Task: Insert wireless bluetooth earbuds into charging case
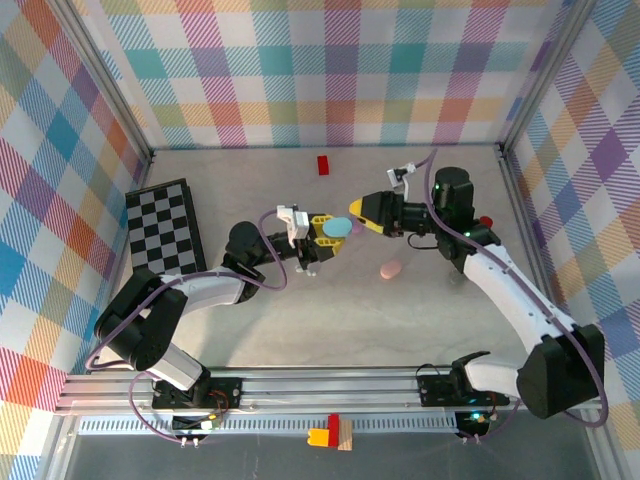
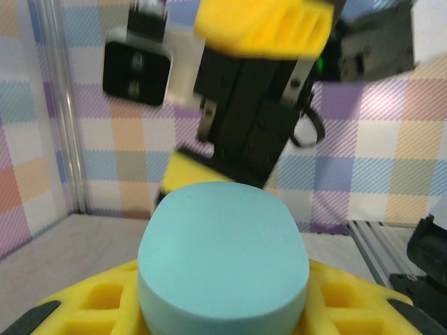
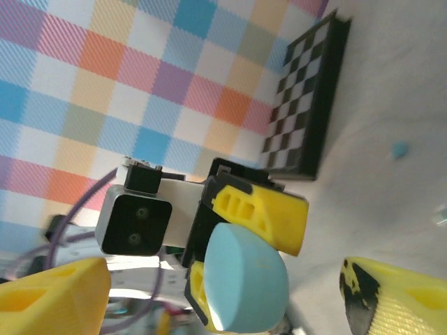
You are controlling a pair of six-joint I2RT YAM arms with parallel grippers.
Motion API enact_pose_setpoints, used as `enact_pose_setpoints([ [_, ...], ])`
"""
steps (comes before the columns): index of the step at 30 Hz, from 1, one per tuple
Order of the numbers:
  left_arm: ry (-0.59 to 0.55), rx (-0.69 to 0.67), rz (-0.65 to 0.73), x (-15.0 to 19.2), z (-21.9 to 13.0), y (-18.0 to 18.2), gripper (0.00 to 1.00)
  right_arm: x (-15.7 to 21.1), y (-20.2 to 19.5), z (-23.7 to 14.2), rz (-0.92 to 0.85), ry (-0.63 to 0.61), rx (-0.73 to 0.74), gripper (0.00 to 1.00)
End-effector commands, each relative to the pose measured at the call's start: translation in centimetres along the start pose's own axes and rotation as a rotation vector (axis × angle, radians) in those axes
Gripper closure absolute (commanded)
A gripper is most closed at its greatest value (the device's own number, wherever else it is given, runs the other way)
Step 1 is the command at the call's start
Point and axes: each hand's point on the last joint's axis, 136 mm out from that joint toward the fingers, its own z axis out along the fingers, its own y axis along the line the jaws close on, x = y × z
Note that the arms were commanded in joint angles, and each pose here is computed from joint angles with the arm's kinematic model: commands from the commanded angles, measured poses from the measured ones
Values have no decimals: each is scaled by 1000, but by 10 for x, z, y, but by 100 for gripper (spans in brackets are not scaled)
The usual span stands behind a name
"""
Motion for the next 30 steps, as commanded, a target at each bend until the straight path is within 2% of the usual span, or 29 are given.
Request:
enact_pose_setpoints([
  [1,61,55,-13,8,-8,-10,62,24,-29,-9,-327,88,243,11],
  [3,101,71,-35,13,-11,-13,62,29,-29,-9,-503,132,310,9],
  [6,143,97,-56,17,-14,-19,62,40,-22,-2,-765,167,324,8],
  [9,157,121,-72,15,-15,-24,62,47,-14,4,-888,166,290,8],
  [25,134,175,-77,0,-12,-32,61,54,-26,21,-909,212,290,8],
  [30,131,182,-75,-2,-13,-34,62,45,-32,18,-935,182,359,8],
])
